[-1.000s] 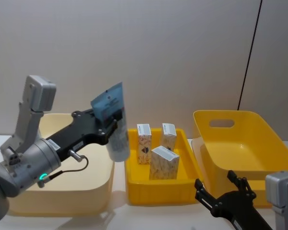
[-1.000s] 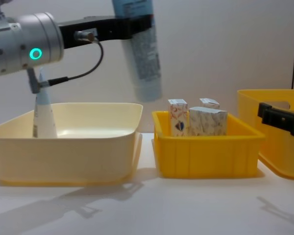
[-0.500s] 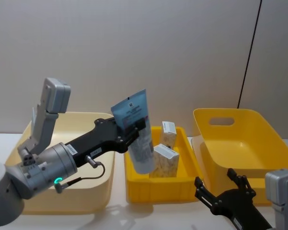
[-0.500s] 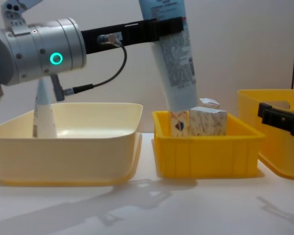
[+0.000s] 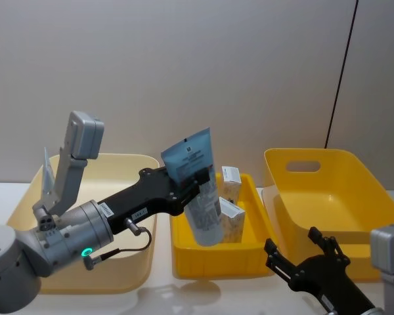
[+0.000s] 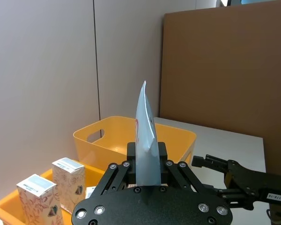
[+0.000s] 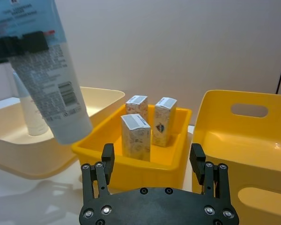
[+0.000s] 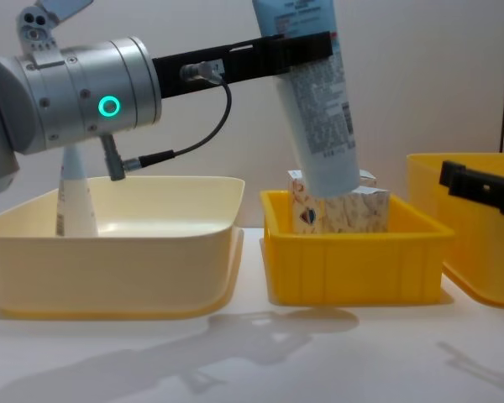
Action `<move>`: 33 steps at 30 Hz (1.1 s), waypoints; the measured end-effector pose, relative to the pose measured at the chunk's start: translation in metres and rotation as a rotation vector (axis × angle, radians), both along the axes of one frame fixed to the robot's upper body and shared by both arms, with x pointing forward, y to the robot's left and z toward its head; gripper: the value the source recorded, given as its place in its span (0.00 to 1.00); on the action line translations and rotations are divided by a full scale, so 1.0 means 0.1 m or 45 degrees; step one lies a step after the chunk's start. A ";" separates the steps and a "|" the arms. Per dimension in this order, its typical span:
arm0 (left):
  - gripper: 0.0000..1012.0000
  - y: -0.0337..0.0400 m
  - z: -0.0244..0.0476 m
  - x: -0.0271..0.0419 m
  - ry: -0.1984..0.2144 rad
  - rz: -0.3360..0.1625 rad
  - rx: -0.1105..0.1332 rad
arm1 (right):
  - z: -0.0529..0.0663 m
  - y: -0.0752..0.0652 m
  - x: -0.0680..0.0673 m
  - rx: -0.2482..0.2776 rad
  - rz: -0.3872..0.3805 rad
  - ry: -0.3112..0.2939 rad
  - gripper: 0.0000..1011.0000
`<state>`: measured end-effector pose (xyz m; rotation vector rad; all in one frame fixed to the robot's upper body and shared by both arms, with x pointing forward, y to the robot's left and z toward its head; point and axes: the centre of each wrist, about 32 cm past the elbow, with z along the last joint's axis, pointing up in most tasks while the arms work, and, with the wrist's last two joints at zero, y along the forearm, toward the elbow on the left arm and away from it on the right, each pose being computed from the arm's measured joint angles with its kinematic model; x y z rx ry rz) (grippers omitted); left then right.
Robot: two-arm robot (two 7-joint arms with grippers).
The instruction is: Bimanual collaborative sorting of washing and personal care products
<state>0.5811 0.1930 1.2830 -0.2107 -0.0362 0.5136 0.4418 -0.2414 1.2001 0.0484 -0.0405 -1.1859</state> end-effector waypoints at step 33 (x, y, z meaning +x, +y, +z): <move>0.24 -0.035 -0.022 -0.006 0.014 -0.025 -0.010 | 0.56 0.11 0.11 -0.182 0.327 0.118 0.99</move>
